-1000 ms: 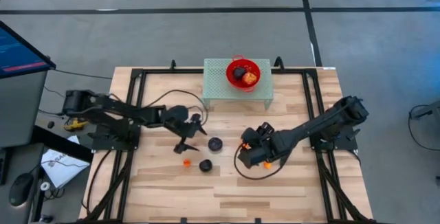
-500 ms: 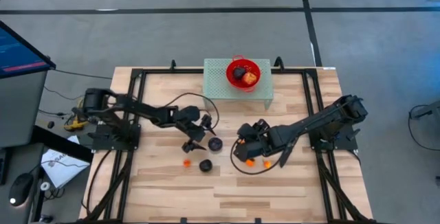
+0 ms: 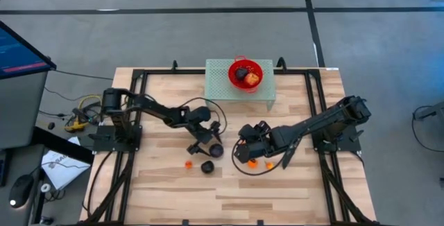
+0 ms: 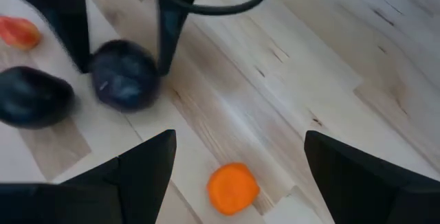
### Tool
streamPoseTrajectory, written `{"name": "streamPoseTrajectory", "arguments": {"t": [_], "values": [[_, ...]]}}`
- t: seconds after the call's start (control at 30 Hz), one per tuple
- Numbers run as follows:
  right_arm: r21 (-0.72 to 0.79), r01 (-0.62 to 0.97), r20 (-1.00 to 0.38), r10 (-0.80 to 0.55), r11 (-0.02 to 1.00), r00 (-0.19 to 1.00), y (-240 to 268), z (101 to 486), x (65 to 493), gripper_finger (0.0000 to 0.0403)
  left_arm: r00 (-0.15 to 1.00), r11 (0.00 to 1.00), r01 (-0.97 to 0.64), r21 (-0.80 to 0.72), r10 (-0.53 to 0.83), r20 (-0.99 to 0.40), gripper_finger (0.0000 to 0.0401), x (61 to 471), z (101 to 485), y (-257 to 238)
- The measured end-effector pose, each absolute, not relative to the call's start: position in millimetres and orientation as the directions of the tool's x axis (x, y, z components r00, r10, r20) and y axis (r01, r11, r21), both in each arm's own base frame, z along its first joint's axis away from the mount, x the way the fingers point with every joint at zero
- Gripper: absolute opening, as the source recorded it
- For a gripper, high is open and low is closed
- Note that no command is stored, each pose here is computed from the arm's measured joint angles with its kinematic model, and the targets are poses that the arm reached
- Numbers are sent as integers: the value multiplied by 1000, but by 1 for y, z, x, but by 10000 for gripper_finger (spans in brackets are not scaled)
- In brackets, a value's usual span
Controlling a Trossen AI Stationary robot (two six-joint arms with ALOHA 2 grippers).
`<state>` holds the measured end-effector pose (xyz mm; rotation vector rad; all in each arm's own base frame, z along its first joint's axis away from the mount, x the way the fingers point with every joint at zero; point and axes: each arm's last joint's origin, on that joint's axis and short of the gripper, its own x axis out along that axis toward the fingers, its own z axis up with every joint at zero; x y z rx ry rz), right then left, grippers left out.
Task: Pick & Place Fruit
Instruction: Put the top black plum into the red strainer bowl on the shelf
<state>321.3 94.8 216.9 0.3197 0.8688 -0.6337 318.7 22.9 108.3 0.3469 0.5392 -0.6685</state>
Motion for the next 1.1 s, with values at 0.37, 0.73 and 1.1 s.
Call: {"name": "streamPoseTrajectory", "arguments": {"t": [0.37, 0.73, 1.1], "values": [[62, 664, -788, -372, 745, 491, 96, 217, 322, 317, 641, 689, 712, 138, -557, -529, 348, 325, 105, 25], [69, 658, -801, -352, 750, 485, 96, 217, 322, 317, 626, 678, 726, 116, -581, -521, 291, 324, 103, 25], [107, 648, -816, -305, 754, 490, 104, 232, 307, 317, 720, 754, 641, 145, -525, -454, 300, 319, 147, 37]]}}
